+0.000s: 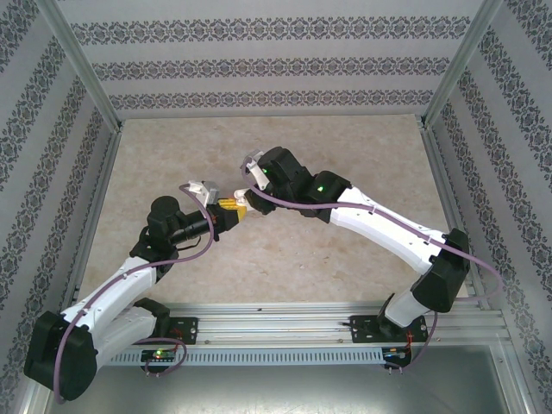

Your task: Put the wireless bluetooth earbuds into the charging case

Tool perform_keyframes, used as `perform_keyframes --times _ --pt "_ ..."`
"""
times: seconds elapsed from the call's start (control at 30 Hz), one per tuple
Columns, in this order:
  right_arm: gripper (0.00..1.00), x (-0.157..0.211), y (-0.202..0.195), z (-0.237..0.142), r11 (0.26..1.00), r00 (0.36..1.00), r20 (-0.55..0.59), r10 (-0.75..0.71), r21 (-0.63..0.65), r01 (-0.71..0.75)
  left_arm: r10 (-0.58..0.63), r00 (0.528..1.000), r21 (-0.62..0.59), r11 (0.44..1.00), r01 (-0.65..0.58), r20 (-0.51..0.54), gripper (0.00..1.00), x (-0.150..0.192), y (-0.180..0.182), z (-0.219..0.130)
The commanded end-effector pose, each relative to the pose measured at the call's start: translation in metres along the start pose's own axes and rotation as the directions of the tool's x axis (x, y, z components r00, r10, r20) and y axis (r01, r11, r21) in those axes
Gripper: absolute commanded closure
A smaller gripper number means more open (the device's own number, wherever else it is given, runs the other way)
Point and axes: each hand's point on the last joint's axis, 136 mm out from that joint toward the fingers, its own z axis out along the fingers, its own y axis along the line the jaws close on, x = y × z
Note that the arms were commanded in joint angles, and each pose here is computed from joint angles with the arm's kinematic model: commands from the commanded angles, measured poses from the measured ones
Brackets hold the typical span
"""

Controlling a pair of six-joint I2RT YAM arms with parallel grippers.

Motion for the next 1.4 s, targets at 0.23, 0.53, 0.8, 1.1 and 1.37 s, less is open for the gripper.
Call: perform_keyframes --times 0.23,0.53,0.8,1.1,1.37 --pt "0.76 0.012 -0.002 0.002 0.997 0.997 -0.041 -0.073 0.026 0.074 0.046 0.996 0.044 0.998 -0.05 0.08 1.0 -0.031 -0.014 0.0" --pt "0.76 0.013 -0.003 -0.002 0.991 0.99 -0.051 -0.128 0.029 0.129 0.039 0.996 0.051 0.998 -0.043 0.082 1.0 -0.032 -0.014 0.001" --pt "0.76 0.019 0.022 -0.007 0.984 0.989 -0.049 -0.141 -0.12 0.134 0.038 0.996 0.052 0.998 -0.042 0.084 1.0 -0.034 -0.014 0.002" --pt "0.75 0.028 0.031 -0.007 0.972 0.991 -0.075 -0.11 -0.215 0.091 0.035 0.995 0.059 0.997 -0.041 0.093 1.0 -0.035 -0.014 0.003" --pt "0.73 0.031 0.027 -0.01 0.966 0.994 -0.094 -0.049 -0.259 0.023 0.045 0.991 0.087 0.995 -0.056 0.123 1.0 -0.037 -0.02 0.001"
